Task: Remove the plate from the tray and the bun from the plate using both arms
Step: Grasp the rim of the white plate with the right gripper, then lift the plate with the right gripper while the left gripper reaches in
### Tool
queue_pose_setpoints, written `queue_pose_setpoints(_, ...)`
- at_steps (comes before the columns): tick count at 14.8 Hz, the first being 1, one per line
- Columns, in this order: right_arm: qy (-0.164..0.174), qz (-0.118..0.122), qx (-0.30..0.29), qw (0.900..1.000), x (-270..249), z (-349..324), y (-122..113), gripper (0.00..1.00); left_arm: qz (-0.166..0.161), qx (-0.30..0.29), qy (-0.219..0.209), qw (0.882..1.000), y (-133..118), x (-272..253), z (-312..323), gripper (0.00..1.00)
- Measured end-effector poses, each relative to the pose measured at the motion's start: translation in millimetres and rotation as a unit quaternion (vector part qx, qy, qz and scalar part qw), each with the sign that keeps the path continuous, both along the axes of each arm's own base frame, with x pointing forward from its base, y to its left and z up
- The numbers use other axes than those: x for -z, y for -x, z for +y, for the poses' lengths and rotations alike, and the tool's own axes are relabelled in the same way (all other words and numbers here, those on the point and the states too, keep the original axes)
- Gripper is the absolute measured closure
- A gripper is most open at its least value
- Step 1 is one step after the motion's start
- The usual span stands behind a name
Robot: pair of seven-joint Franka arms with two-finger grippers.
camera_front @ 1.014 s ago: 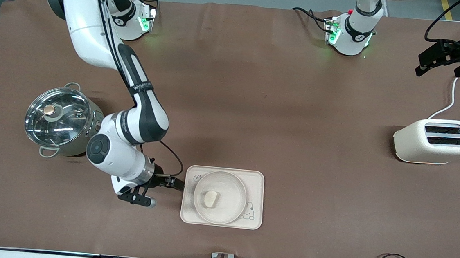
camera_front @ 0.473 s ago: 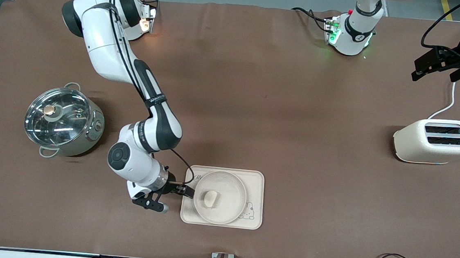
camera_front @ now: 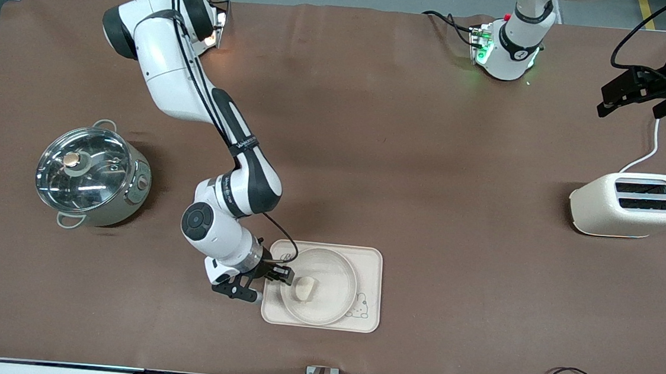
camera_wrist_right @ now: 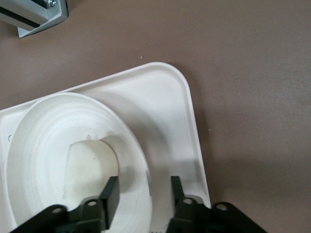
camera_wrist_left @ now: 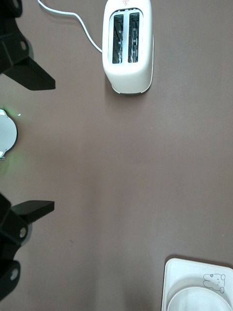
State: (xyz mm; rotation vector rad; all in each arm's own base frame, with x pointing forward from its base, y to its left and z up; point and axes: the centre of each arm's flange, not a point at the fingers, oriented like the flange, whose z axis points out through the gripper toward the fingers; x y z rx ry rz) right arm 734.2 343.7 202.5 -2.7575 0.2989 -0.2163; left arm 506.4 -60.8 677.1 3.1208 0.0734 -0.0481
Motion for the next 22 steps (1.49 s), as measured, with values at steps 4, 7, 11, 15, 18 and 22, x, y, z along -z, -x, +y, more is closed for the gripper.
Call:
queue_pose_setpoints(4,0.002,-0.006,0.003,1.0,14.1,-2.4,-0.4,0.63,0.0,-0.001,0.0,1.0,-0.1,-0.2,0.9,0.0)
queue_pose_setpoints(7,0.001,-0.013,0.004,1.0,18.7,-2.2,-1.0,0.95,0.0,-0.001,0.0,1.0,-0.1,-0.2,1.3,0.0)
queue_pose_setpoints(11,-0.006,-0.021,0.007,1.0,9.2,-1.1,-4.5,0.96,0.0,-0.001,0.0,1.0,-0.2,-0.3,1.5,0.0)
queue_pose_setpoints(15,-0.039,-0.018,0.003,0.999,-36.0,15.2,-1.6,0.96,-0.001,-0.002,0.0,1.0,-0.3,-0.5,1.8,0.0)
queue_pose_setpoints(18,-0.052,0.006,-0.011,0.999,-64.6,30.1,22.3,0.96,0.002,-0.003,0.0,1.0,-3.7,2.0,3.2,0.0)
queue_pose_setpoints(22,-0.039,0.045,-0.024,0.998,-80.8,27.0,71.8,0.96,0.015,0.001,0.005,1.0,-20.9,19.7,-2.1,0.0)
